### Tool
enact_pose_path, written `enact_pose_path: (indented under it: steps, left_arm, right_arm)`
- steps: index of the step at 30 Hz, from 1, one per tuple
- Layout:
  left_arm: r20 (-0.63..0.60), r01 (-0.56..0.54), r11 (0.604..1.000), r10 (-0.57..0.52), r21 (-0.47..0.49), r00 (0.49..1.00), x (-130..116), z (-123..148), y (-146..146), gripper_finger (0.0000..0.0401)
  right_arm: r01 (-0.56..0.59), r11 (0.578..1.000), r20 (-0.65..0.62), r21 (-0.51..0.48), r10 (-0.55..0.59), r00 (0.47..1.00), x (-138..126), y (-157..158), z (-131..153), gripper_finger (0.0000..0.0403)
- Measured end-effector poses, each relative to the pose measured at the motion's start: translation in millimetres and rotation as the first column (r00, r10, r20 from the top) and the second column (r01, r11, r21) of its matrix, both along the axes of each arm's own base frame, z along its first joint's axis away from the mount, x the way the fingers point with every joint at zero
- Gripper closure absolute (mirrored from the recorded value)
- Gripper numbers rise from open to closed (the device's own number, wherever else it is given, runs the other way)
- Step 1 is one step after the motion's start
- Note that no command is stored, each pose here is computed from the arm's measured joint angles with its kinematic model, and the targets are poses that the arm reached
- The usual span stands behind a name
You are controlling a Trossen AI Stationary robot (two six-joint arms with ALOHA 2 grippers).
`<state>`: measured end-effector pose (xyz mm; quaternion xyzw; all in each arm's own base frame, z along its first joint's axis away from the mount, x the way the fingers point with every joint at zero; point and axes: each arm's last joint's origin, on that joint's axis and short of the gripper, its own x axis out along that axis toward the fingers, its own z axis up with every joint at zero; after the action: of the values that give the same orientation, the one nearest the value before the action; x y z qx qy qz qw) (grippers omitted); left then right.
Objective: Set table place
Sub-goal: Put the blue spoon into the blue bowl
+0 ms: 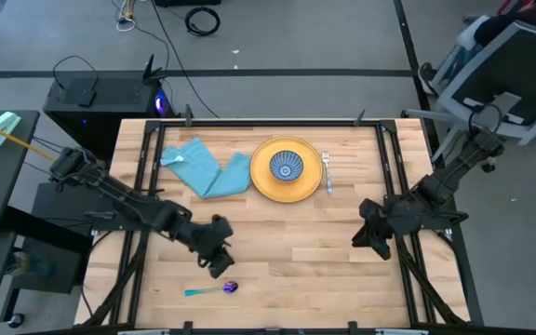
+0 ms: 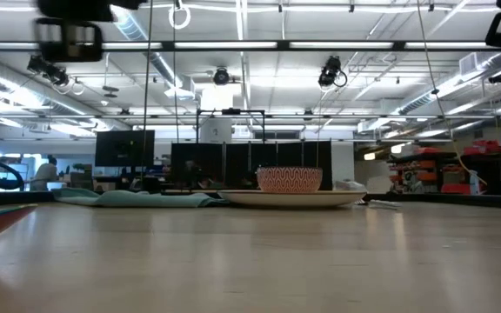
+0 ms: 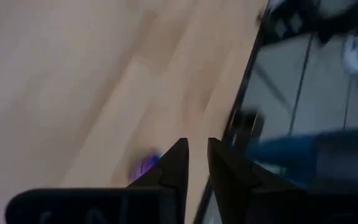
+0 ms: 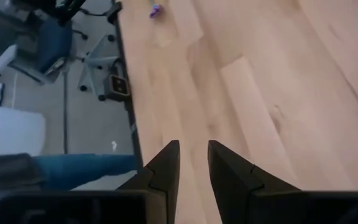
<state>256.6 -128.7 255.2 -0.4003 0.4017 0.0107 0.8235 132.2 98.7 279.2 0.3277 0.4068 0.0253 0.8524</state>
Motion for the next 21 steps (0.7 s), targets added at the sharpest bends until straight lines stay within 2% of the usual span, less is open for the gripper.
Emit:
enact_pose_path:
  steps: [3,5,7,9,11,13,18,21]
  left_arm:
    - [0.139,-0.107,0.994,0.105,0.005,0.985,14.0,9.3,13.0,0.0338]
    - [0.225,-0.208,0.978,0.204,-0.007,0.953,21.8,15.9,21.9,0.0339]
    - [0.331,-0.335,0.942,0.323,-0.021,0.887,29.5,24.4,32.5,0.0339]
    - [0.413,-0.457,0.888,0.434,-0.047,0.801,35.3,32.1,44.4,0.0337]
    - [0.471,-0.530,0.844,0.504,-0.088,0.724,39.7,39.0,54.9,0.0334]
    - [0.512,-0.561,0.819,0.534,-0.117,0.673,43.1,44.8,64.7,0.0332]
    - [0.538,-0.614,0.768,0.600,-0.182,0.592,48.4,50.7,88.5,0.0332]
    - [0.537,-0.619,0.753,0.626,-0.224,0.566,49.8,52.8,96.3,0.0336]
  right_arm:
    - [-0.031,1.000,0.025,0.005,0.031,0.999,-1.2,4.1,1.8,0.0313]
    - [-0.042,0.999,0.040,0.011,0.042,0.998,-2.0,6.8,3.0,0.0313]
    - [-0.042,0.999,0.064,0.015,0.041,0.997,-2.2,9.0,4.5,0.0314]
    - [-0.045,0.999,0.088,0.026,0.043,0.995,-1.9,11.0,6.5,0.0314]
    - [-0.049,0.998,0.099,0.033,0.046,0.994,-1.6,11.9,7.5,0.0314]
    - [-0.045,0.998,0.107,0.044,0.040,0.993,-1.1,12.3,8.4,0.0314]
    - [-0.023,0.998,0.117,0.051,0.017,0.993,-0.4,12.2,9.2,0.0316]
    - [-0.012,0.999,0.122,0.045,0.007,0.992,-0.2,11.9,9.3,0.0316]
